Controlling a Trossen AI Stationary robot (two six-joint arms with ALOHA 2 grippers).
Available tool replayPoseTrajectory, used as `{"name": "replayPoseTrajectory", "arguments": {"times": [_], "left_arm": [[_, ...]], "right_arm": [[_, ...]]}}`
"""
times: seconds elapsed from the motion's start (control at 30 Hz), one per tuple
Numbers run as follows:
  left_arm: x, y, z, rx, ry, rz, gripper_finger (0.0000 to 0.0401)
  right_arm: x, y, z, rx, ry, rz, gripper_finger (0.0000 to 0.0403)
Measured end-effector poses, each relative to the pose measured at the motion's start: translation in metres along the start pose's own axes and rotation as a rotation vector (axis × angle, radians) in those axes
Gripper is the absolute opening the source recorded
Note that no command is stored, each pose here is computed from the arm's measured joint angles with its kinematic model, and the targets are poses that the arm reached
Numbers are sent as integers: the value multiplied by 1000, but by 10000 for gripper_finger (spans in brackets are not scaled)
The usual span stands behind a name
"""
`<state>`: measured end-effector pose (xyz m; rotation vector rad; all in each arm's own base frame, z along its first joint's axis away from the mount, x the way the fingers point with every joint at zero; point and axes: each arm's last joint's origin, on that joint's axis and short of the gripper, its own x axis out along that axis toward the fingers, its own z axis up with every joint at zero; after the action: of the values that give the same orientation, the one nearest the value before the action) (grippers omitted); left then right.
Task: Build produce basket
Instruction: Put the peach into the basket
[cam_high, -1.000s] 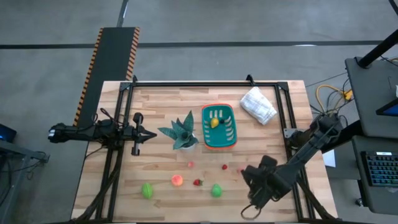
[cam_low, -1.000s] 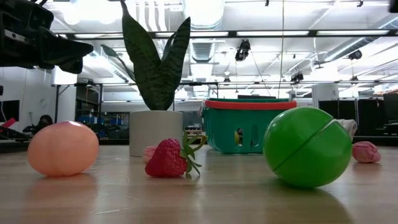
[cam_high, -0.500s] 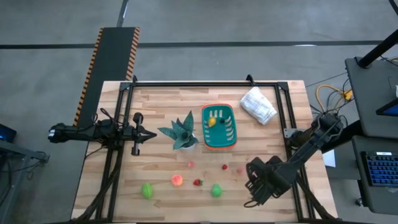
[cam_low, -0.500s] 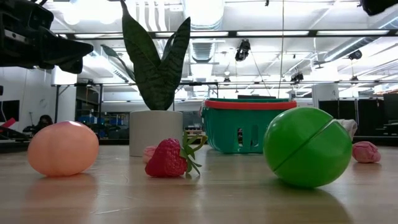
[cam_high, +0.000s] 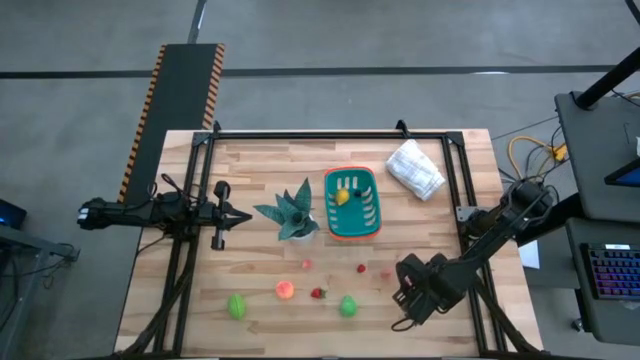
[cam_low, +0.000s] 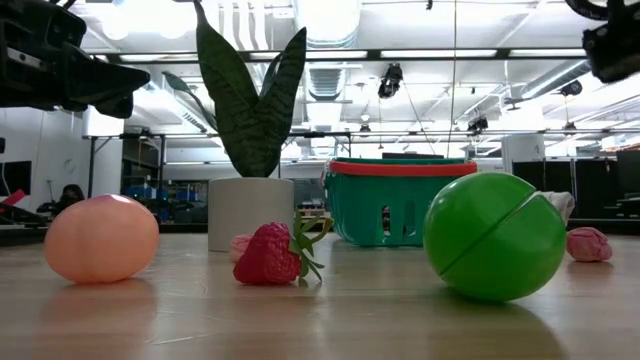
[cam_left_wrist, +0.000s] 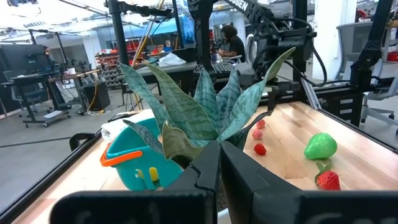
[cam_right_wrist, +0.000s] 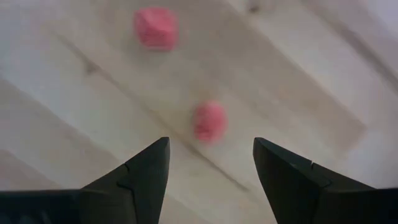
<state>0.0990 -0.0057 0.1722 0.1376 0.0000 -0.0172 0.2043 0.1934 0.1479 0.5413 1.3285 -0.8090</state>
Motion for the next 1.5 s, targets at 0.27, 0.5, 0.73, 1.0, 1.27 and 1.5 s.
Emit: {"name": "replayPoseTrajectory", "arguments": {"times": [0.27, 0.5, 0.73, 1.0, 1.27, 1.5], "left_arm": [[0, 0, 0, 0, 0, 0, 0], [0, 0, 0, 0, -1, 0, 0], [0, 0, 0, 0, -1, 0, 0], [0, 0, 0, 0, 0, 0, 0], [0, 0, 0, 0, 0, 0, 0], [0, 0, 0, 0, 0, 0, 0]], "right_arm": [[13, -4, -2, 11, -4, 31, 224], [28, -9, -2, 21, -21, 56, 224], [29, -11, -2, 21, -23, 52, 224], [33, -14, -2, 15, -32, 45, 224], [35, -15, -2, 17, -31, 47, 209], [35, -14, -2, 13, -30, 52, 149]]}}
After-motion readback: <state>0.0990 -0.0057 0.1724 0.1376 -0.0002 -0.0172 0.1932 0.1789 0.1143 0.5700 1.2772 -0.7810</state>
